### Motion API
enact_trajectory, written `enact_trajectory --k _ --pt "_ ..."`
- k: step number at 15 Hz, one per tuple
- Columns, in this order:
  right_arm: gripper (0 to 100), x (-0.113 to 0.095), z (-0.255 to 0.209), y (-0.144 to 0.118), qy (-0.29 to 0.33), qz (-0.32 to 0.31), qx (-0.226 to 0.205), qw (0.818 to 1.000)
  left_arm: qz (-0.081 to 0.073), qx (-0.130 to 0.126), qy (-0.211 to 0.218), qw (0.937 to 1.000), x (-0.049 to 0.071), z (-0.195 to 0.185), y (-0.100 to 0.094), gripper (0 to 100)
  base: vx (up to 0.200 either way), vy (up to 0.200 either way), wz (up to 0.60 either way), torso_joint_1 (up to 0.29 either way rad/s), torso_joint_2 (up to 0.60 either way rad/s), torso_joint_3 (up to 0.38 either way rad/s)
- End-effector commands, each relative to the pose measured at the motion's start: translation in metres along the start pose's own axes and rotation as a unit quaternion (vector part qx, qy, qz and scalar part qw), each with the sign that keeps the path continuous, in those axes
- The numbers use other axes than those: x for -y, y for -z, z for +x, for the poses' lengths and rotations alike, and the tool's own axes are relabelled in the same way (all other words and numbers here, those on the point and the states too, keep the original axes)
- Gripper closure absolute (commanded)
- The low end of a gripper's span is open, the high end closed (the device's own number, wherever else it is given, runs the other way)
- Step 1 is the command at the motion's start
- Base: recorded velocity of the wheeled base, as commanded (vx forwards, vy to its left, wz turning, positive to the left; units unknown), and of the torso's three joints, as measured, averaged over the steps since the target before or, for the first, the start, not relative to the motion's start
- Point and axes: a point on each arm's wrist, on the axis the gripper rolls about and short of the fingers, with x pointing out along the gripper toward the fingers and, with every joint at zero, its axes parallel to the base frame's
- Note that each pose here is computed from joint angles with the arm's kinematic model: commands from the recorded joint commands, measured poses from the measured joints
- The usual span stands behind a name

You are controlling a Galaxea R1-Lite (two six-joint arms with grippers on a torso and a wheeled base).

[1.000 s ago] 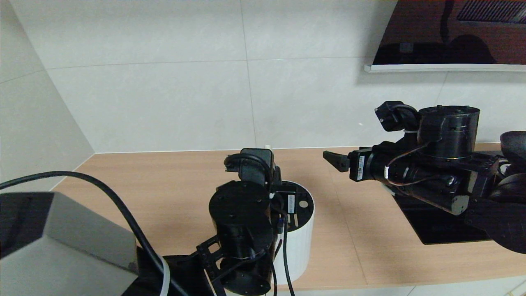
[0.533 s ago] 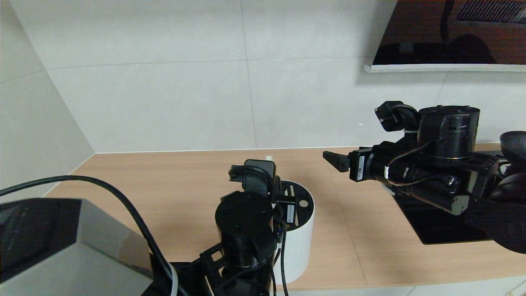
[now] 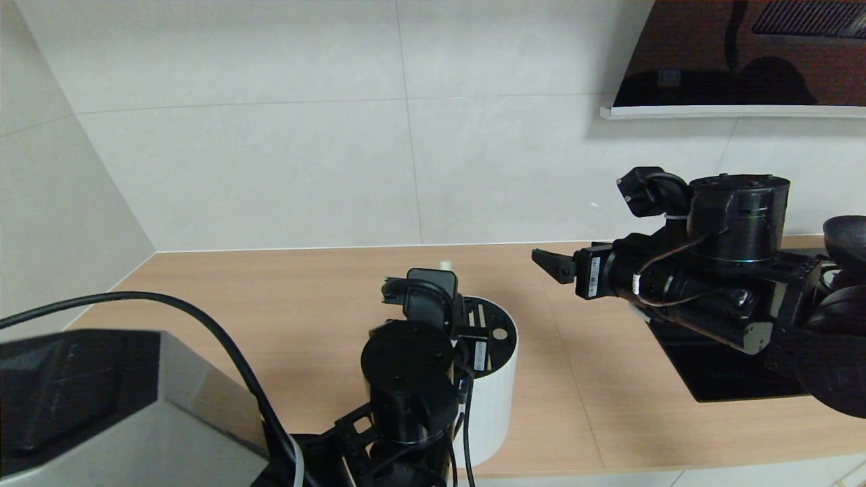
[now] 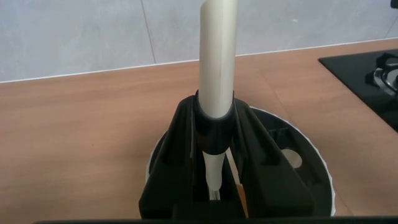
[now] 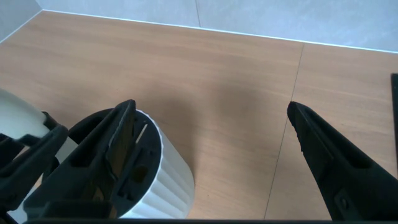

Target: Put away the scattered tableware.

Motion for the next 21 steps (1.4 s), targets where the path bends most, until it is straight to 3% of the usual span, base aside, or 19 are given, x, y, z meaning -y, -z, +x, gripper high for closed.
enact_trajectory --k 1,2,3,11,16,18,21 --pt "0 0.000 0.000 0.000 0.000 0.000 0.000 1.000 0.001 -0.001 0.000 1.0000 0.000 0.000 0.001 100 0.000 0.000 0.00 0.000 0.00 0.000" --pt "0 0.000 0.000 0.000 0.000 0.000 0.000 1.000 0.001 -0.001 0.000 1.0000 0.000 0.000 0.001 100 0.000 0.000 0.00 0.000 0.00 0.000" --pt "0 0.000 0.000 0.000 0.000 0.000 0.001 1.000 0.003 -0.002 -0.001 1.0000 -0.001 0.000 0.001 0 0.000 0.000 0.00 0.000 0.00 0.000" --pt "0 0.000 -0.001 0.000 0.001 -0.004 0.001 1.000 0.002 0.000 0.000 1.0000 -0.004 -0.003 -0.003 0 0.000 0.000 0.00 0.000 0.00 0.000" --pt "0 0.000 -0.003 -0.003 0.003 -0.004 0.007 1.000 -0.011 0.024 0.003 0.9997 -0.017 -0.017 -0.031 0 0.000 0.000 0.00 0.000 0.00 0.000" --pt "0 0.000 -0.006 -0.007 0.001 -0.003 0.013 1.000 -0.016 0.036 0.007 0.9992 -0.032 -0.031 -0.056 0 0.000 0.000 0.00 0.000 0.00 0.000" --pt "0 0.001 -0.015 -0.015 0.000 0.000 0.028 1.000 -0.029 0.049 0.014 0.9983 -0.046 -0.044 -0.075 0 0.000 0.000 0.00 0.000 0.00 0.000"
